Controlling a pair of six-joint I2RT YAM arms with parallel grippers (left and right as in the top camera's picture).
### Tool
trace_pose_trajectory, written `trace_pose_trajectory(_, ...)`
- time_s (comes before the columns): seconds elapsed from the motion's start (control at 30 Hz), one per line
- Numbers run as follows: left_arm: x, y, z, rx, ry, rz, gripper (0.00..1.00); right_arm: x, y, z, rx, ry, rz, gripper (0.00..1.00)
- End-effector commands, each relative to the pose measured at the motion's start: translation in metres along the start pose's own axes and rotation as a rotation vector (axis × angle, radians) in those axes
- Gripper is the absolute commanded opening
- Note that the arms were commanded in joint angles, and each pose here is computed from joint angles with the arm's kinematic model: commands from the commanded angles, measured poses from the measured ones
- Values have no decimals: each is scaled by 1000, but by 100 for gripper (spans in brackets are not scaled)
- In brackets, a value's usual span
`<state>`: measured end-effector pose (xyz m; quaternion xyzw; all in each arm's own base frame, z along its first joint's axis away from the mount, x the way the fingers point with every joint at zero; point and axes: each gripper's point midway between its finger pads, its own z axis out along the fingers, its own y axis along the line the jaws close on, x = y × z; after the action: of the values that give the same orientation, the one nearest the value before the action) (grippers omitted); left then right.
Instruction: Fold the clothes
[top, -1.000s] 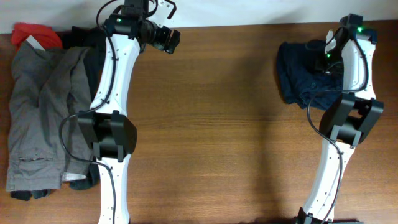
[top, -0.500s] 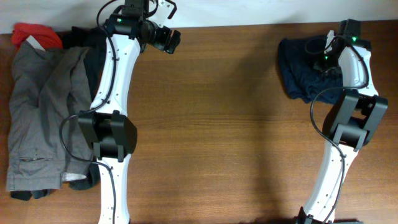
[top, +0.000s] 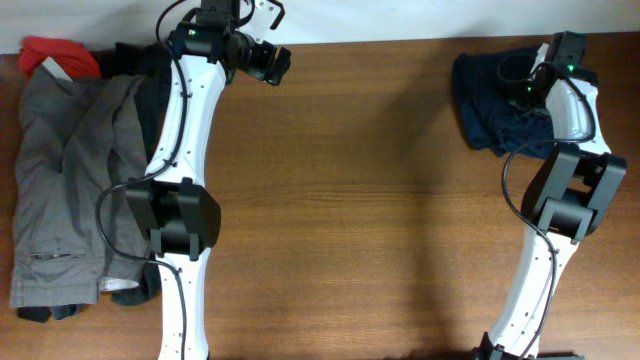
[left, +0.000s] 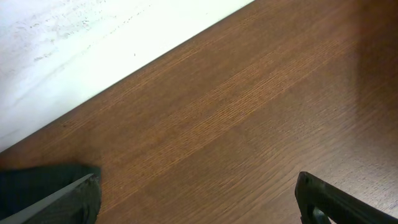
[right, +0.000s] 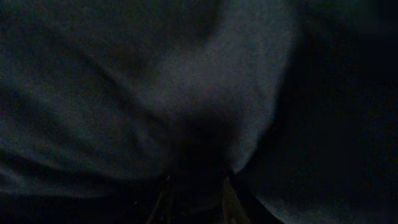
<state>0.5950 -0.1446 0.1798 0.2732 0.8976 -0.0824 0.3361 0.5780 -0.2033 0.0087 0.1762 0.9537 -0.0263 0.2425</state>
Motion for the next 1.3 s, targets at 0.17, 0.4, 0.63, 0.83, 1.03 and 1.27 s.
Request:
trace_pose_trajectory(0.17, -2, -4, 1, 9, -6, -5, 99, 33, -20, 45, 40, 58, 83, 32)
trace_pose_trajectory(0.4, -3, -5, 1, 10, -7, -4, 99, 24, -17, 38, 24, 48, 108, 32)
trace_pose_trajectory(0.63, -3, -5, 1, 11, -6, -3, 99, -38, -14, -47, 21, -32, 106, 100)
trace_pose_trajectory(0.83, -3, -5, 1, 11, -6, -3, 99, -95, -7, -182, 6, -225, 100, 99)
trace_pose_trajectory(1.03, -3, -5, 1, 11, -6, -3, 99, -97, 43, -284, -212, -312, 50, 99)
trace_pose_trajectory(1.27, -3, -5, 1, 11, -6, -3, 99, -51, 155, -382, -762, -232, -88, 99)
